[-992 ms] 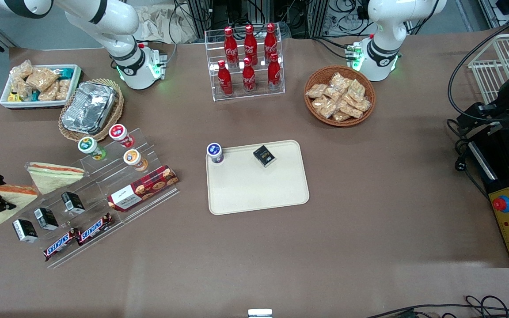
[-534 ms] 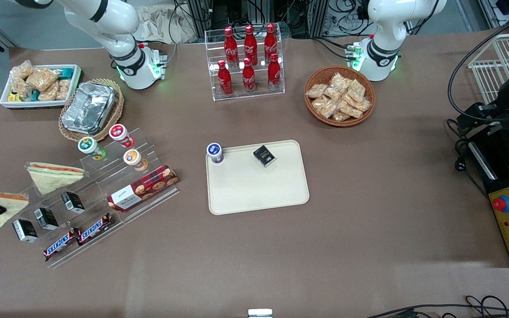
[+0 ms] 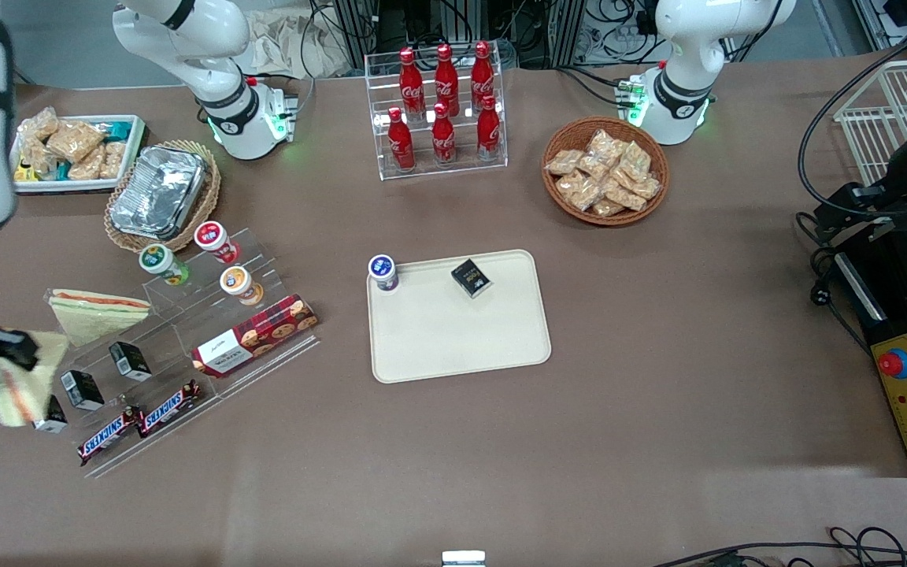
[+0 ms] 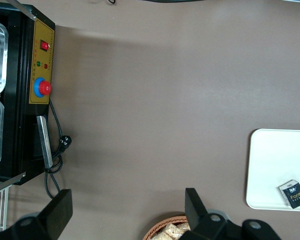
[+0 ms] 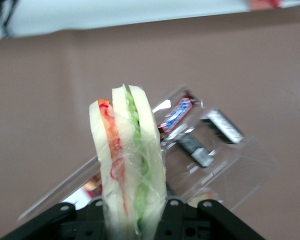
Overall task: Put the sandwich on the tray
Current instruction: 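Lift the sandwich and carry it toward the cream tray, then lower the sandwich onto the cream tray beside the black box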
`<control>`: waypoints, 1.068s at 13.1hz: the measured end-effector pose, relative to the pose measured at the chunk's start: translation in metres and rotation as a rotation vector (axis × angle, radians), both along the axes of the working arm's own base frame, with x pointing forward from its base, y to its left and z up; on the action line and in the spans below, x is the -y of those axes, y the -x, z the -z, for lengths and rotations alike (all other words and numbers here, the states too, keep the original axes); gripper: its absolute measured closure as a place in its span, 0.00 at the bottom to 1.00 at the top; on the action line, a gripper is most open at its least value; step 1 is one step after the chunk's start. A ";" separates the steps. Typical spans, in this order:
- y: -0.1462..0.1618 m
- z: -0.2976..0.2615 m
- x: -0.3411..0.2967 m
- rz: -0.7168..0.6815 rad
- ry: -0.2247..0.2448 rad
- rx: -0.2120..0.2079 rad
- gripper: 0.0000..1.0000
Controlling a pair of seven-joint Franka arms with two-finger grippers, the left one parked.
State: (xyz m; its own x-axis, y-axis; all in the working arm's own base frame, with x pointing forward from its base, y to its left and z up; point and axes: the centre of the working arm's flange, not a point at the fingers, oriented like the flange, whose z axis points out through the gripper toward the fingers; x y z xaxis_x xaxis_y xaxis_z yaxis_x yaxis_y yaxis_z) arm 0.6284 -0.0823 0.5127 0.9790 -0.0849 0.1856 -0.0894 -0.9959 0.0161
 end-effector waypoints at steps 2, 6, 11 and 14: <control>-0.001 -0.005 -0.067 -0.116 0.000 -0.016 0.78; 0.014 -0.006 -0.208 -0.368 0.004 -0.027 0.78; 0.069 0.045 -0.384 -0.665 0.022 -0.094 0.79; 0.108 0.115 -0.490 -0.857 0.051 -0.067 0.79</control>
